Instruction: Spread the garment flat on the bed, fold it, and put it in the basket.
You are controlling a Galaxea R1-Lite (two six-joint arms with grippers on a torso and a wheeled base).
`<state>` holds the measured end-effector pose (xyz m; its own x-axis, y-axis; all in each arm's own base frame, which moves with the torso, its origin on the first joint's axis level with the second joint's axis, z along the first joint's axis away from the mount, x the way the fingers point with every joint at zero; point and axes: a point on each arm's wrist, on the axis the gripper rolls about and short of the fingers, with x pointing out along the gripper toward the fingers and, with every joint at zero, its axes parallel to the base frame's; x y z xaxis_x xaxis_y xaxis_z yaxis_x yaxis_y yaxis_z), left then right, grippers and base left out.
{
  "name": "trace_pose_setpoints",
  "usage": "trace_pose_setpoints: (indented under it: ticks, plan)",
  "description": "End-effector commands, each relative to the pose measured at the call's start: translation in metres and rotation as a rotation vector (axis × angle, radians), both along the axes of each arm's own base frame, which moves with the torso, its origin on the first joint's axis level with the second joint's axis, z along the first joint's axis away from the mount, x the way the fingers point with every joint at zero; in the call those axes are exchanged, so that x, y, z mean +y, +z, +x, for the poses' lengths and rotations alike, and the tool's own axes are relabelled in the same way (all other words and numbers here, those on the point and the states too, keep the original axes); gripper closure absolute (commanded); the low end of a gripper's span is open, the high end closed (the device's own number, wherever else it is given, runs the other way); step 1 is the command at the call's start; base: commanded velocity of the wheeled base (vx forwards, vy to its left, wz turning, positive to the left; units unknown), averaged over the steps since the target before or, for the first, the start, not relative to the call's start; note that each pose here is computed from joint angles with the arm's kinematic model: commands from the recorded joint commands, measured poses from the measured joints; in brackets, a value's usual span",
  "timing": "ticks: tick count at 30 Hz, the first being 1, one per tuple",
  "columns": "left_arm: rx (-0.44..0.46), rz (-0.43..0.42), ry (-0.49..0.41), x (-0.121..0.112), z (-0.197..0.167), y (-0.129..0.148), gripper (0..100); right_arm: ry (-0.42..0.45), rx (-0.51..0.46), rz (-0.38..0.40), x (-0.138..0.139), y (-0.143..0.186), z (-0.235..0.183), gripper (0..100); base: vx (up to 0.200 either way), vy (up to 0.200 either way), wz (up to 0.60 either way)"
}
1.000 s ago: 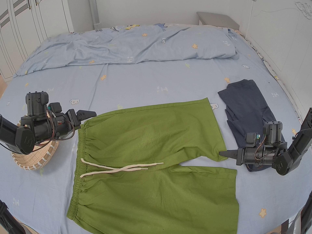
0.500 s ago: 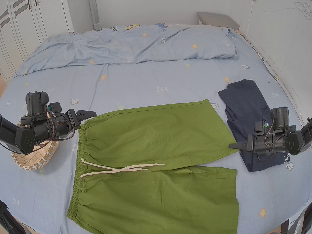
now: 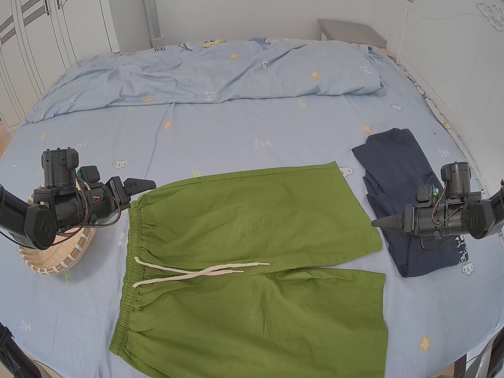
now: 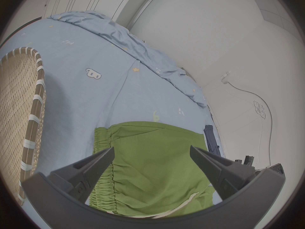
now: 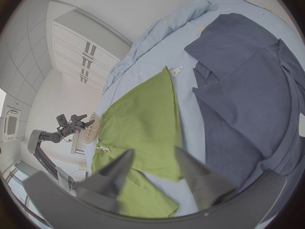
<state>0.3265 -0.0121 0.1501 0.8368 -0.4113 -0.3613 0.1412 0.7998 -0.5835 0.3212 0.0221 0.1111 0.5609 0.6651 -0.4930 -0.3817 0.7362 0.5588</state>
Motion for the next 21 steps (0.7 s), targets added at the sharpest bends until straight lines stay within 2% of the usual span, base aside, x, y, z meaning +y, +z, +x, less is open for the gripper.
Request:
trace_pose_setpoints:
  ticks: [1,9,17,21]
  plan:
    - [0.001,0.0,0.0,0.0,0.0,0.0,0,0.002,0.015,0.0,0.0,-0.005,0.001,0,0.0,0.0,0.0]
    - [-0.002,-0.001,0.0,0.0,0.001,0.0,0,0.0,0.027,-0.001,-0.002,0.001,-0.03,0,0.0,0.0,0.0]
    - [0.001,-0.005,-0.01,0.0,-0.001,0.001,0,0.077,0.155,-0.053,0.002,-0.041,-0.077,0,0.0,0.0,0.0]
    - [0.004,-0.005,-0.01,0.0,-0.002,0.0,0,0.09,0.152,-0.052,0.005,-0.047,-0.083,0,0.0,0.0,0.0]
